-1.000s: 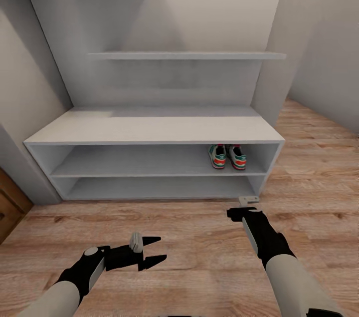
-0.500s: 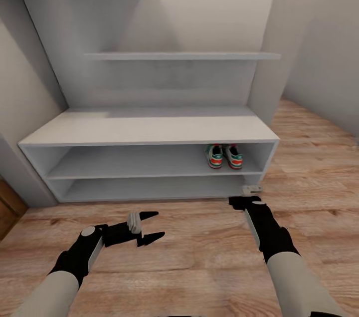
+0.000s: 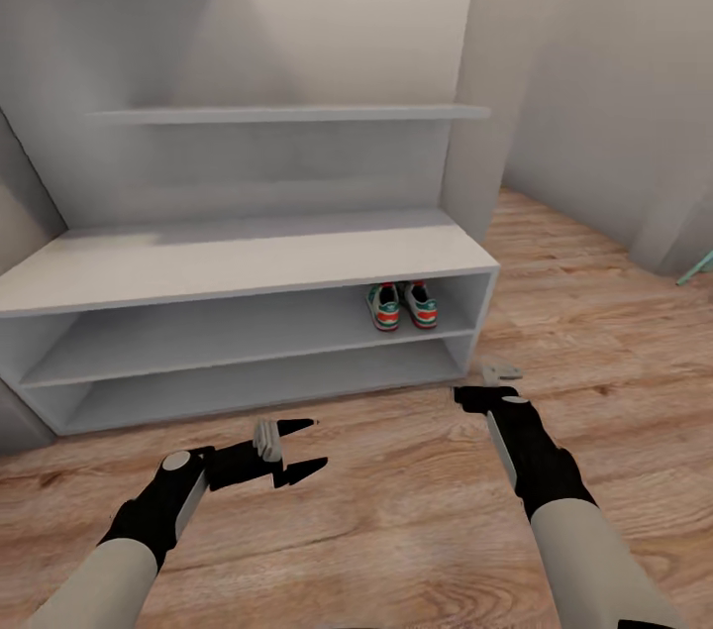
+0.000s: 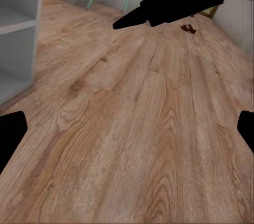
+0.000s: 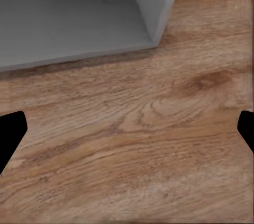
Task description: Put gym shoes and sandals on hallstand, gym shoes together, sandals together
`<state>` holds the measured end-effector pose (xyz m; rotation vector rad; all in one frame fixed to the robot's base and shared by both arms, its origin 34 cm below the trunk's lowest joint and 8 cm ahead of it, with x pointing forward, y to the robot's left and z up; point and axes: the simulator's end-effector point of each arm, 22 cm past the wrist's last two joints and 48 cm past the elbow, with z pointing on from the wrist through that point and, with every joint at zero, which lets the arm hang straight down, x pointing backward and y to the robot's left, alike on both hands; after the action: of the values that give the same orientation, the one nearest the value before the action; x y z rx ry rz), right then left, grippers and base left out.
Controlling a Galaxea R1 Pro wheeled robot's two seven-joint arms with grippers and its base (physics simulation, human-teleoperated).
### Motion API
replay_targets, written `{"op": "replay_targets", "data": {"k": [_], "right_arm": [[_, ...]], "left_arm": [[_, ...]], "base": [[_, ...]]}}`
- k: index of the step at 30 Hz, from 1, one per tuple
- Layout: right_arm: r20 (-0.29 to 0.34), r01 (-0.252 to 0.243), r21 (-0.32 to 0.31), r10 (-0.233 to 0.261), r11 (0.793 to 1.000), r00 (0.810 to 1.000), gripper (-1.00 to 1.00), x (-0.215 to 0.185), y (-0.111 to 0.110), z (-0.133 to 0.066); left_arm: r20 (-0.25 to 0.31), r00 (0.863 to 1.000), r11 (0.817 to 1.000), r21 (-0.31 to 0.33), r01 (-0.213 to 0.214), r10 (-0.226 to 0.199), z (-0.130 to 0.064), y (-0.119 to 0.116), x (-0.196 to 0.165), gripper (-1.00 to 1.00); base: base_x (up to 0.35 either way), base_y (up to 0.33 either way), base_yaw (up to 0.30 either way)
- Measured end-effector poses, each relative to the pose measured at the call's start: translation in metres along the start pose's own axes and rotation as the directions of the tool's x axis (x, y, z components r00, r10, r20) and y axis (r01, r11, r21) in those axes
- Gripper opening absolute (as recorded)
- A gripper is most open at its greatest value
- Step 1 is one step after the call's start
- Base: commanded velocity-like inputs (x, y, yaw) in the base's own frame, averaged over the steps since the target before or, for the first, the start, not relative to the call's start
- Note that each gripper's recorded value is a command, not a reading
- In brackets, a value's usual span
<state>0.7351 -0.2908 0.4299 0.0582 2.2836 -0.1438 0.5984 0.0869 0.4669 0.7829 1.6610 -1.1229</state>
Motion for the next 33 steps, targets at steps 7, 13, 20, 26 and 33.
{"op": "replay_targets", "data": {"k": [7, 13, 20, 26, 33], "right_arm": [[-0.004, -0.090, -0.048, 0.090, 0.995, 0.996, 1.00, -0.001, 0.010, -0.001], [-0.003, -0.108, -0.057, 0.108, 0.993, 0.994, 1.00, -0.002, 0.011, -0.002], [-0.001, -0.113, -0.060, 0.113, 0.992, 0.994, 1.00, -0.004, 0.011, -0.003], [0.000, -0.114, -0.060, 0.114, 0.992, 0.993, 1.00, -0.005, 0.011, -0.004], [0.002, -0.114, -0.061, 0.114, 0.992, 0.993, 1.00, -0.006, 0.011, -0.005]], "left_arm": [[-0.001, 1.000, 1.000, 0.000, 0.012, -0.012, 0.000, -0.001, 0.003, 1.00], [0.000, 1.000, 1.000, -0.001, 0.012, -0.012, 0.000, -0.001, 0.002, 1.00], [0.002, 1.000, 1.000, -0.003, 0.011, -0.011, 0.001, -0.001, 0.001, 1.00], [0.014, 1.000, 0.996, -0.086, 0.015, -0.014, 0.008, 0.014, -0.001, 1.00], [0.028, 0.999, 0.982, -0.187, 0.025, -0.020, 0.015, 0.032, -0.003, 1.00]], "base": [[0.000, 0.000, -0.288], [0.000, 0.000, -0.288], [0.000, 0.000, -0.288], [0.000, 0.000, -0.288], [0.000, 0.000, -0.288]]}}
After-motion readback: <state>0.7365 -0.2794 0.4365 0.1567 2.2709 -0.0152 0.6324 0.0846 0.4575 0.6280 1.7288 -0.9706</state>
